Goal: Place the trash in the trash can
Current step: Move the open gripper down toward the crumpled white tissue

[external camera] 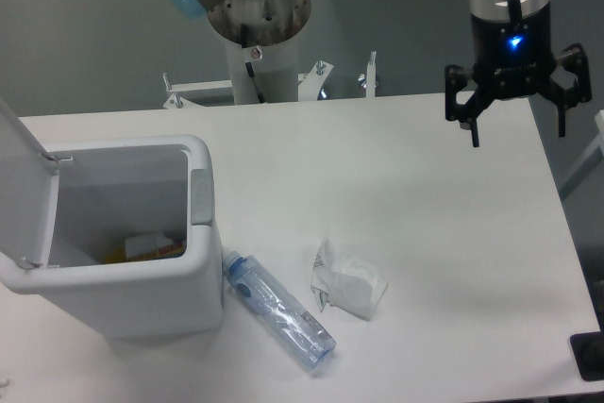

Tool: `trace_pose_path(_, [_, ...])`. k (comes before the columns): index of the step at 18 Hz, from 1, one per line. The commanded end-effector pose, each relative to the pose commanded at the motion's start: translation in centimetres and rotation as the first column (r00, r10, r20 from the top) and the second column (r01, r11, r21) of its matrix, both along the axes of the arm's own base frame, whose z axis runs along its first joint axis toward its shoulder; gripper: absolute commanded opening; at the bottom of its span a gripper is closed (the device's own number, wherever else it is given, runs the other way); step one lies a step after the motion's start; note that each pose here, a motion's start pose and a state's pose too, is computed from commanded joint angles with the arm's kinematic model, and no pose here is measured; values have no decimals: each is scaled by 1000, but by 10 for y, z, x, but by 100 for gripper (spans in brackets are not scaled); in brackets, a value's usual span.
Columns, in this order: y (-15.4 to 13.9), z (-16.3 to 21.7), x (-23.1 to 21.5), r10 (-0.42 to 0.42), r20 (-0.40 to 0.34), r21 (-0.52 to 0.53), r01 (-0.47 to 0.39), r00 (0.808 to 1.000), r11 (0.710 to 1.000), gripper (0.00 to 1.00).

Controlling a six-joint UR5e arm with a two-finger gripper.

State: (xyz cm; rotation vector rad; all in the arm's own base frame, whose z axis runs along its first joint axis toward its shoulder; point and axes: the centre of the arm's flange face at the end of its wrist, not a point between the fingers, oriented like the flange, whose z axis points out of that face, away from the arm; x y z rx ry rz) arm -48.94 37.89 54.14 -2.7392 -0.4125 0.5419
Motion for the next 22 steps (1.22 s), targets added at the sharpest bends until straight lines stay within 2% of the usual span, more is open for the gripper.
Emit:
trace_pose_path(11, [5,-9,-1,4,19,12,-5,1000,1000,100])
trace_pose_path(22, [8,-87,17,-9,94,-26,12,996,1000,100])
